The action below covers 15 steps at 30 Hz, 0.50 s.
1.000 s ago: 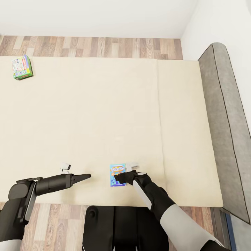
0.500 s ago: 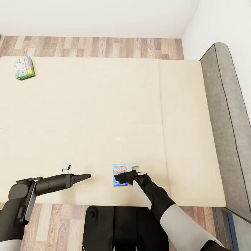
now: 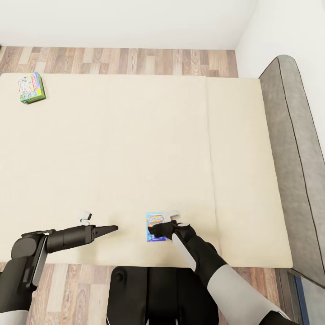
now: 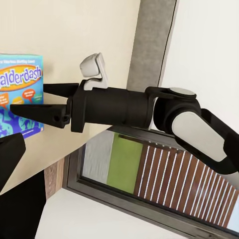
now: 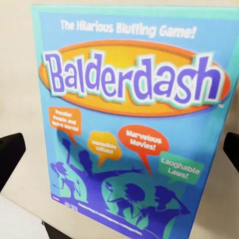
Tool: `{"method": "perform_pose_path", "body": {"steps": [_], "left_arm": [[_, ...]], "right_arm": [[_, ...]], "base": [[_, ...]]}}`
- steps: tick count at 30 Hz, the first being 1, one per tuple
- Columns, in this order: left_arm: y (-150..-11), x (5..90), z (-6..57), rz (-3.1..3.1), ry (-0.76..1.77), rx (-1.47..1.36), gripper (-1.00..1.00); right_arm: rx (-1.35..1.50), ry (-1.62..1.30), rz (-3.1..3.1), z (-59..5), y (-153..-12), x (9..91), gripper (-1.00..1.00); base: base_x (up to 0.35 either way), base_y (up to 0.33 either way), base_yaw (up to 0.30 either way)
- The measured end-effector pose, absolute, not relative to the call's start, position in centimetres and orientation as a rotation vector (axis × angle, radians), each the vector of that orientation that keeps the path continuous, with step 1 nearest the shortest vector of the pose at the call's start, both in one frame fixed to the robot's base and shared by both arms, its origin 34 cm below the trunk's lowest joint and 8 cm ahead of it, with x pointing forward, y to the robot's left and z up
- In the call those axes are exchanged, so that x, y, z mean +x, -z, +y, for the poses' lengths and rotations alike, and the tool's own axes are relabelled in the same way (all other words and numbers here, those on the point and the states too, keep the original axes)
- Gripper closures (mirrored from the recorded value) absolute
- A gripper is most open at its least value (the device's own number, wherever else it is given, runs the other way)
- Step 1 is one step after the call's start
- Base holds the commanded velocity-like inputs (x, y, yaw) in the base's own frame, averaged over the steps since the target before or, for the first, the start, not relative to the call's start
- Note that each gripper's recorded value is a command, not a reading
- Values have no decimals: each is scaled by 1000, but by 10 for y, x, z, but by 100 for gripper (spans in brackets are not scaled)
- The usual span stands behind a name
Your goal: Put all the toys in the child's room - the three board games (two on the bed and one on the table), the two jigsaw puzzles on the table, and the tennis ball on the table - inside the toy box on the table in the child's room.
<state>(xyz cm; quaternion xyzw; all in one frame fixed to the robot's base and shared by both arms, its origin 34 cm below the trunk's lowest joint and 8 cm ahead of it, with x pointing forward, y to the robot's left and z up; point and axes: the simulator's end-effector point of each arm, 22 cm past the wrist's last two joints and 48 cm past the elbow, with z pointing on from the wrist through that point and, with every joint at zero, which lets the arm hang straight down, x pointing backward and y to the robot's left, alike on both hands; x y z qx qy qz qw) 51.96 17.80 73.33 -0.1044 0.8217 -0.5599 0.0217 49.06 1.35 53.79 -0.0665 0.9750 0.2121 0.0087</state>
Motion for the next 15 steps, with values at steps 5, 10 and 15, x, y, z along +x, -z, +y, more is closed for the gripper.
{"method": "perform_pose_path", "body": {"steps": [5, 10, 15], "left_arm": [[-733, 519, 178, 2547, 1735, -323, -100], [-733, 519, 178, 2547, 1735, -323, -100], [-734, 520, 178, 2544, 1737, -324, -100]], "right_arm": [[-208, -663, 3046, 14, -538, 491, -100], [-208, -662, 3046, 13, -538, 491, -100], [-208, -662, 3046, 13, -538, 491, -100]], "base": [[0, 2, 0], [0, 58, 0], [0, 17, 0]]}}
